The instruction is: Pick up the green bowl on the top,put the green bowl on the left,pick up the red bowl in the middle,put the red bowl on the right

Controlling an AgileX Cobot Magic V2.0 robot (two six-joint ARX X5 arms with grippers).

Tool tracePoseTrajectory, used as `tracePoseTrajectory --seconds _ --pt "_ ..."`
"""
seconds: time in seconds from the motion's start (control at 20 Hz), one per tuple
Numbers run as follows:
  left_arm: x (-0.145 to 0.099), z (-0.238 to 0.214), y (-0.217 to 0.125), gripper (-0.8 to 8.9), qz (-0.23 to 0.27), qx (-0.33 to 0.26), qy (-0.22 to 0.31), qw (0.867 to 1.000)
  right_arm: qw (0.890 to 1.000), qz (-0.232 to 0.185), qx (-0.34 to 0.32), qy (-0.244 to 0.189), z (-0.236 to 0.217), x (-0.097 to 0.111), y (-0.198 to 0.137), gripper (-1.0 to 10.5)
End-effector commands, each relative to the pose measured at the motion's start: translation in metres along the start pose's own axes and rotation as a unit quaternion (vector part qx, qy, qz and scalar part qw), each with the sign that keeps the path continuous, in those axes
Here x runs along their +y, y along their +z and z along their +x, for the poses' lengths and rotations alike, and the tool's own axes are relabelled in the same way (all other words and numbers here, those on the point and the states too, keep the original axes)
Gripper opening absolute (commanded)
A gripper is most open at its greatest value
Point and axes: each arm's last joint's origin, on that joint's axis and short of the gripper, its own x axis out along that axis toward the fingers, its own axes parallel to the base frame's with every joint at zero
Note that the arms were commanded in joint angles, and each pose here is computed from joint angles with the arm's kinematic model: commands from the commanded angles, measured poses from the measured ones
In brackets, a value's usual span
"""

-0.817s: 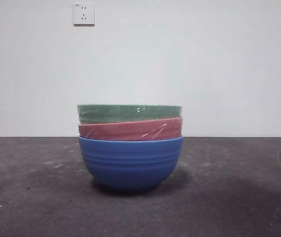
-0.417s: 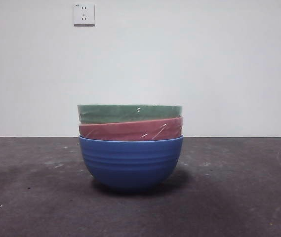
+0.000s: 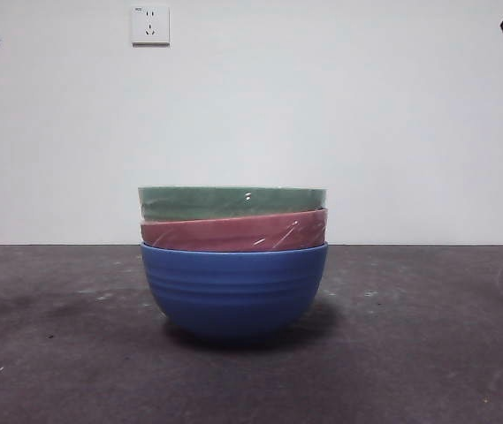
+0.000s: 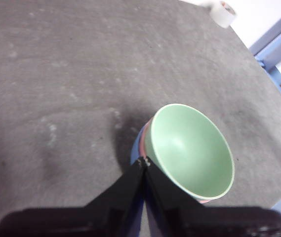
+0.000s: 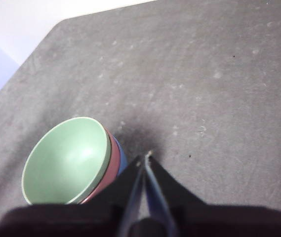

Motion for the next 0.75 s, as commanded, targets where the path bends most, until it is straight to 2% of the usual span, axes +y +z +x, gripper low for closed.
tracePoseTrajectory --seconds 0.05,0.1,0.15,0.35,0.55,0.75 --pt "-0.004 0.003 0.004 2.48 0.025 0.0 -0.006 1.0 1.0 -0.006 0.002 0.0 0.002 -0.001 0.002 2.4" --pt "-0.006 0.005 0.005 3.34 0.026 -0.001 -0.003 1.0 1.0 -0.002 0.004 0.0 0.003 -0.001 0.002 2.6" --pt "-0.007 0.006 0.005 3.55 0.023 -0.001 0.001 1.0 1.0 0.001 0.006 0.0 0.004 -0.002 0.002 2.6" --pt "-0.019 0.022 0.008 3.51 0.03 0.015 -0.021 0.999 1.0 0.004 0.012 0.002 0.006 -0.002 0.002 2.6" --pt "-0.043 0.057 0.014 3.5 0.057 0.085 0.005 0.995 1.0 0.0 0.026 0.014 0.012 0.002 0.0 2.6" --pt "-0.066 0.098 0.018 3.5 0.107 0.178 0.072 0.976 0.999 0.004 0.036 0.016 0.015 0.001 -0.001 2.6"
